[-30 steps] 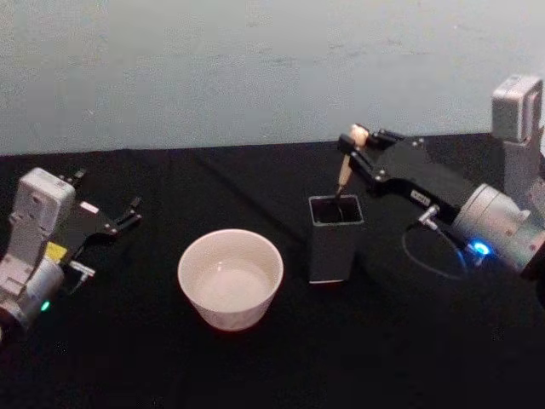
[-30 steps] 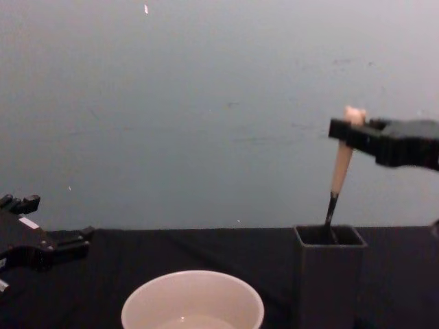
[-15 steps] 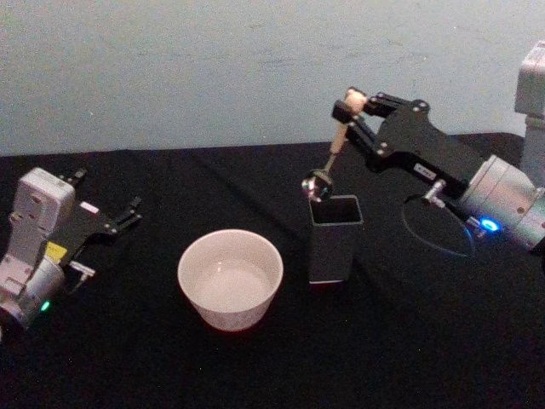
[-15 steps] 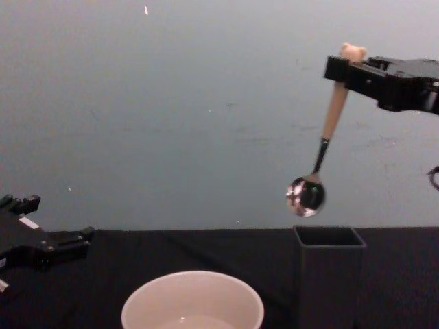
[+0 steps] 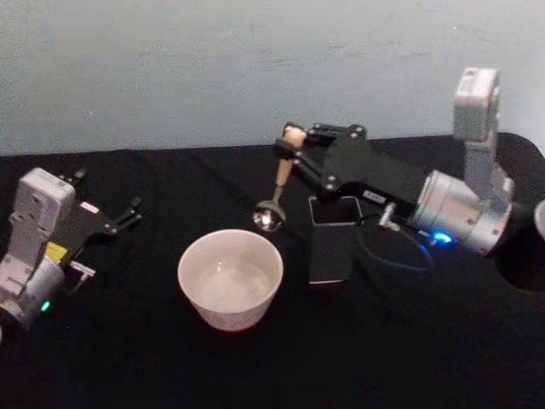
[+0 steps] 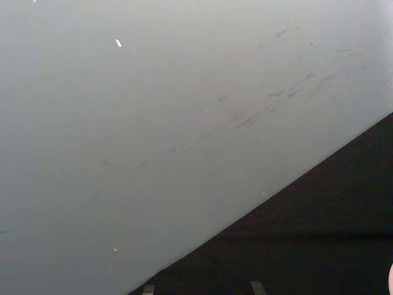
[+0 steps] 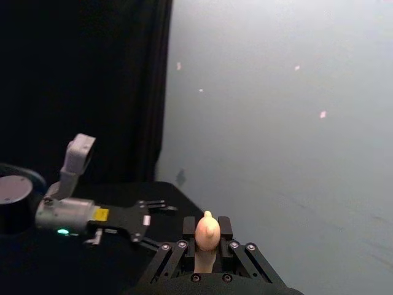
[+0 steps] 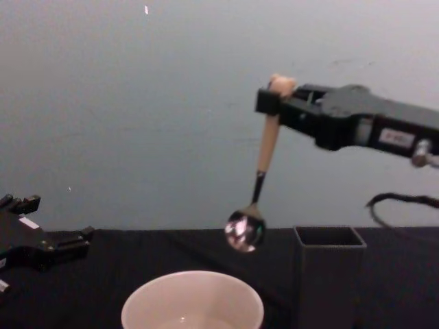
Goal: Pick up the stirring spoon with one hand, stir inside the cup, then place it back in its original position.
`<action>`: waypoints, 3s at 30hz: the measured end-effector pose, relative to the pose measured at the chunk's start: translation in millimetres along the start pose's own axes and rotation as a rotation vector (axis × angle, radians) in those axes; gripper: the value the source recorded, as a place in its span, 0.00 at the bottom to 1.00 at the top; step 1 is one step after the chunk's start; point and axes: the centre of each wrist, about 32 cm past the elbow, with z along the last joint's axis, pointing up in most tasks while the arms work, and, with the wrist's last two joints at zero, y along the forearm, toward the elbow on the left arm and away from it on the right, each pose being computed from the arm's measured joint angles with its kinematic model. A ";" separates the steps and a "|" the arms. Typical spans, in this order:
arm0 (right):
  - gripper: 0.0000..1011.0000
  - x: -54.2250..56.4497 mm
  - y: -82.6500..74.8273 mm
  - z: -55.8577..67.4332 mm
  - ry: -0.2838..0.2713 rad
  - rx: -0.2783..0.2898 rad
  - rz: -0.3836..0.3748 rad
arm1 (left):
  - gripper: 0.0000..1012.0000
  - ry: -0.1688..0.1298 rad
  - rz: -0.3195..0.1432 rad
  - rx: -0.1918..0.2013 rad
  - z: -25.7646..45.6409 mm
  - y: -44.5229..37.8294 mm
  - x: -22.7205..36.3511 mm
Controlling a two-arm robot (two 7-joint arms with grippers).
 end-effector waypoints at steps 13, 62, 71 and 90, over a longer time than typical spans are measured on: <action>0.21 -6.8 27.0 -33.9 0.024 -0.003 0.109 | 0.99 0.000 0.000 0.000 0.0 0.0 0.0; 0.21 -14.4 39.4 -85.4 -0.022 -0.093 0.084 | 0.99 0.000 0.000 0.000 0.0 0.0 0.0; 0.21 -18.4 24.8 -80.8 -0.018 -0.097 0.076 | 0.99 0.000 0.000 0.000 0.0 0.0 0.0; 0.21 -41.5 33.3 -75.8 0.004 -0.071 0.145 | 0.99 0.000 0.000 0.000 0.0 0.0 0.0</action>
